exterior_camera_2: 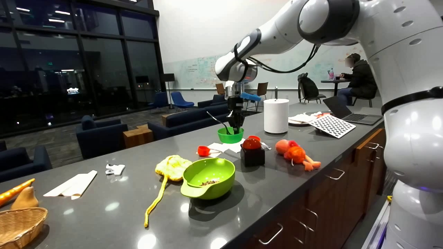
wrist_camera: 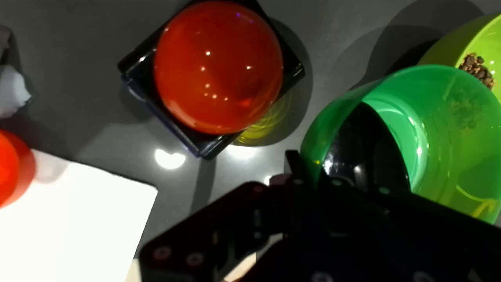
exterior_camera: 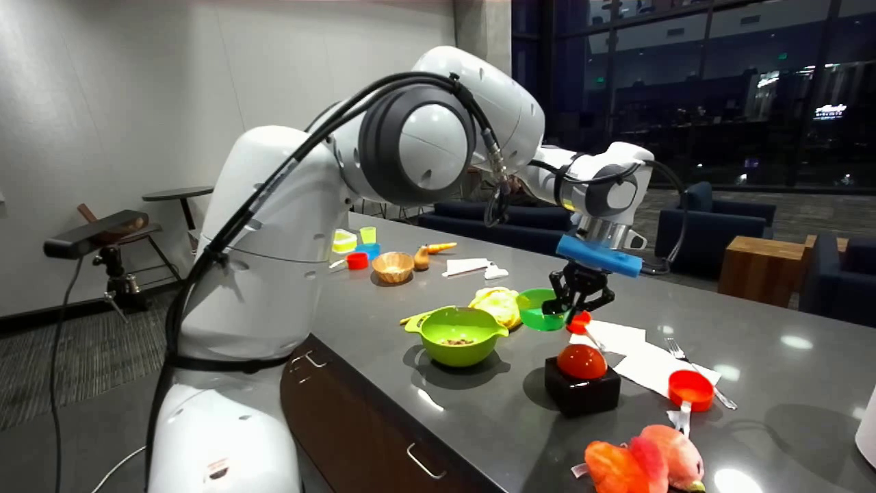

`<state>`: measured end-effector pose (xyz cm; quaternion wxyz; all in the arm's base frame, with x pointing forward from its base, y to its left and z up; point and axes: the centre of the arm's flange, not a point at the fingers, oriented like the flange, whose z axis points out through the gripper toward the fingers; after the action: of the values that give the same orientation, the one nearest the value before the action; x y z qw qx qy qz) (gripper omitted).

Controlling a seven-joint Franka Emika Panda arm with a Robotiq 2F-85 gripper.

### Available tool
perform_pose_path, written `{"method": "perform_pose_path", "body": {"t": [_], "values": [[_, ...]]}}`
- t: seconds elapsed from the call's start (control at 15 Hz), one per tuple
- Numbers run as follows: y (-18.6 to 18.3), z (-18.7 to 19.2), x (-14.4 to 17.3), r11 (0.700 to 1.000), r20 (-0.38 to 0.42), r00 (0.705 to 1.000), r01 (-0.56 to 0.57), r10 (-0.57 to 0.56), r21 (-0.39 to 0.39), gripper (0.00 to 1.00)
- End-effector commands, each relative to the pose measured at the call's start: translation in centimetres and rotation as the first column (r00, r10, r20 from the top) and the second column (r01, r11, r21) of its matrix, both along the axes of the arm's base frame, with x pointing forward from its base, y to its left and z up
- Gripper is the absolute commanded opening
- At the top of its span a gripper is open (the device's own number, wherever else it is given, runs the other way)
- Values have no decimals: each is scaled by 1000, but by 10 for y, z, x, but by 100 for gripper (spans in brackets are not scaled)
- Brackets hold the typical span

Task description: Move the small green bowl backwards

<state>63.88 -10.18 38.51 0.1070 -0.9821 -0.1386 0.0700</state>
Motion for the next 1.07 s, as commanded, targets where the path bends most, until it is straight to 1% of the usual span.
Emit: {"method": "perform_pose_path", "body": {"t": [0.0,0.2,0.33,0.6,0.73,0.87,1.0], "values": [[26,-18,-69,993,13,994,113,-113,22,1],[38,-36,-98,979,-6,979,203,-203,12,1],[44,-46,-122,962,-30,962,272,-272,-24,1],[53,-58,-169,907,-78,905,410,-418,-101,1],[58,-65,-189,882,-95,879,456,-467,-118,1],[62,-71,-204,866,-108,861,484,-497,-129,1],[66,-80,-214,860,-104,856,493,-506,-130,1]]}}
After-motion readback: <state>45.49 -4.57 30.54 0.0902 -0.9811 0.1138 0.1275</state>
